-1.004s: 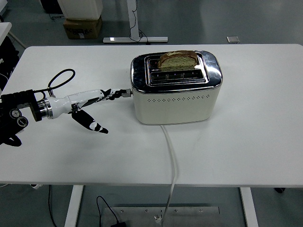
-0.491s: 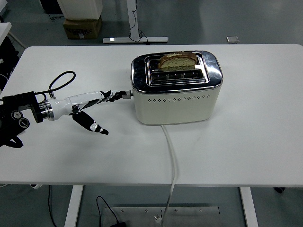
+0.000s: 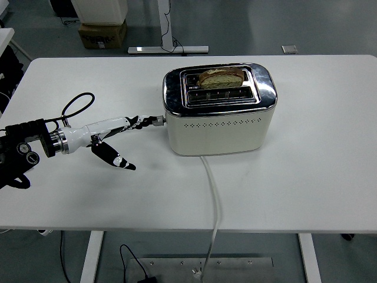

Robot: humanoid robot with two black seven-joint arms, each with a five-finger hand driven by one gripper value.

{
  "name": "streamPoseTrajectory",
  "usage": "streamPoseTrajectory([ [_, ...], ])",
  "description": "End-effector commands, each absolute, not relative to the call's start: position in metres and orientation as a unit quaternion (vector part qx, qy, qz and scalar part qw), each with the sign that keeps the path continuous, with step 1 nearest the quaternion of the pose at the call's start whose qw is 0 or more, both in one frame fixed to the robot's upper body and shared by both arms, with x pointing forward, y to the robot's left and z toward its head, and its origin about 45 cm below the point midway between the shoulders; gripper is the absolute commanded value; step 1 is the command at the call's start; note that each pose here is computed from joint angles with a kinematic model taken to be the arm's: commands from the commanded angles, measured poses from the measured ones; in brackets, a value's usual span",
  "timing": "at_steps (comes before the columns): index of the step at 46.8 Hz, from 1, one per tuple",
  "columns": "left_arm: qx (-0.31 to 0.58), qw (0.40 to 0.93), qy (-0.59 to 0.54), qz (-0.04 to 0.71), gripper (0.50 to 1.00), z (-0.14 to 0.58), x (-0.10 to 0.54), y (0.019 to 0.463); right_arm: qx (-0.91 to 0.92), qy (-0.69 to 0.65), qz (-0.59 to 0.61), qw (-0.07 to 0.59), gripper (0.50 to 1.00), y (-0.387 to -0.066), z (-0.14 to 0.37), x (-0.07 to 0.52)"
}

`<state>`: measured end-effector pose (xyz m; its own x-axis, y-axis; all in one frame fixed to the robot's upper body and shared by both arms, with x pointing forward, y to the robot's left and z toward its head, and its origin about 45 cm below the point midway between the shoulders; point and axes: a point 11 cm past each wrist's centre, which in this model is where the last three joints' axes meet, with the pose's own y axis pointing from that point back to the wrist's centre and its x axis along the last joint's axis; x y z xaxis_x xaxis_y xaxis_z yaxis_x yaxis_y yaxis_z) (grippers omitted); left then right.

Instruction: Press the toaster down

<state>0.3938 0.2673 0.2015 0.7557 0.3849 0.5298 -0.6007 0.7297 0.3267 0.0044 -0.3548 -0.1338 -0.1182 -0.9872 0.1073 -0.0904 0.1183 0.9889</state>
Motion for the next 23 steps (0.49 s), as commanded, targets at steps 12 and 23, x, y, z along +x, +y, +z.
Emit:
streamPoseTrajectory([
  [12, 0.247, 0.904, -0.216, 0.275, 1.0, 0.1992, 0.3949, 0.2668, 0.466, -0.578, -0.473, 0.474, 0.998, -0.3548, -0.1338, 0.0044],
  [23, 0.253, 0.903, -0.209, 0.279, 1.0, 0.1926, 0.394, 0.2705, 0.466, -0.579, -0.473, 0.474, 0.998, -0.3548, -0.1338, 0.0044],
])
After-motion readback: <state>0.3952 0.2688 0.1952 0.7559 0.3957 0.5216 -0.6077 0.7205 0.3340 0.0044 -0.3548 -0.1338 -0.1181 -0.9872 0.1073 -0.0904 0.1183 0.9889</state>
